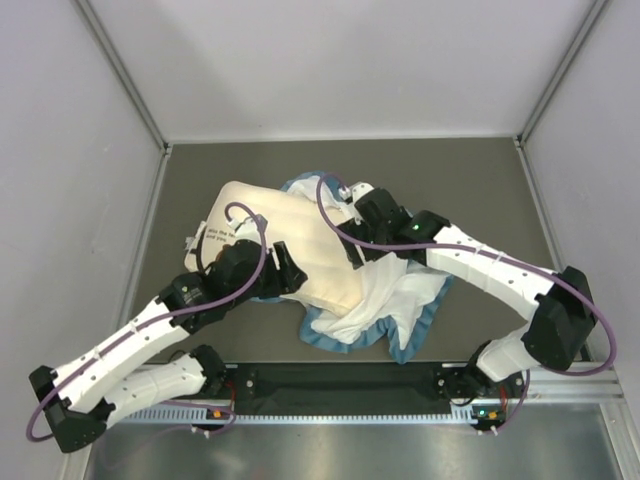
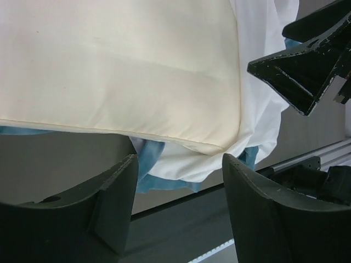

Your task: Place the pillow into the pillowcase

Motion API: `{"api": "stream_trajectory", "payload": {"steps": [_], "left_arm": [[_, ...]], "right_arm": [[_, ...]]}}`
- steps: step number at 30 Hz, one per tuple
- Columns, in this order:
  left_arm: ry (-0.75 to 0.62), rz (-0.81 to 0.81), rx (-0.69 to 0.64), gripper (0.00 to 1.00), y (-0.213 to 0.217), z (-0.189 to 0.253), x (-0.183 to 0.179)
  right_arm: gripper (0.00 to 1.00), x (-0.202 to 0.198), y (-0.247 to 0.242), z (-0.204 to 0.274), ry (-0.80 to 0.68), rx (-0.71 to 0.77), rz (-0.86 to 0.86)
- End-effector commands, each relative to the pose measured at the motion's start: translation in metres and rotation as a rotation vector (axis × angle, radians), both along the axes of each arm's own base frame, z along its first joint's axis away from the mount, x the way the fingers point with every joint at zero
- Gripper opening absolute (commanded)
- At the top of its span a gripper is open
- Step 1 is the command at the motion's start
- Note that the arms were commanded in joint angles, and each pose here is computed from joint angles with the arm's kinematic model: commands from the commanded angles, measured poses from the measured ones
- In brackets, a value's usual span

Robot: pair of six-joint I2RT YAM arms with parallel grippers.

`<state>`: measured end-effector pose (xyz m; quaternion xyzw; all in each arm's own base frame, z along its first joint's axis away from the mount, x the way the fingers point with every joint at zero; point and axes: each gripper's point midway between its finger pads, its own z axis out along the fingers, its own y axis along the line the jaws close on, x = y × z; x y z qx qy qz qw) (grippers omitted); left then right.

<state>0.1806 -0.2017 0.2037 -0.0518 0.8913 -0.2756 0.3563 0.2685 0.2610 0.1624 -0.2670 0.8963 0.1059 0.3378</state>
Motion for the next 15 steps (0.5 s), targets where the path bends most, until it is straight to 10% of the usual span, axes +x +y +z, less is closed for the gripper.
{"api": "stream_trajectory", "payload": {"steps": [1,8,15], "left_arm": [[-0.088,0.015,0.001,0.68,0.008,0.027,0.007],[-0.089,0.041,0.119,0.65,0.011,0.009,0.023],[-0.074,0.043,0.165,0.65,-0.010,-0.022,0.045]], "right_arm": [[0.75,0.002,-0.018,0.014,-0.015,0.015,-0.107],[0.45,-0.015,-0.034,-0.024,0.094,-0.049,-0.202],[0.49,-0.042,-0.020,-0.053,0.174,-0.021,-0.160]]}}
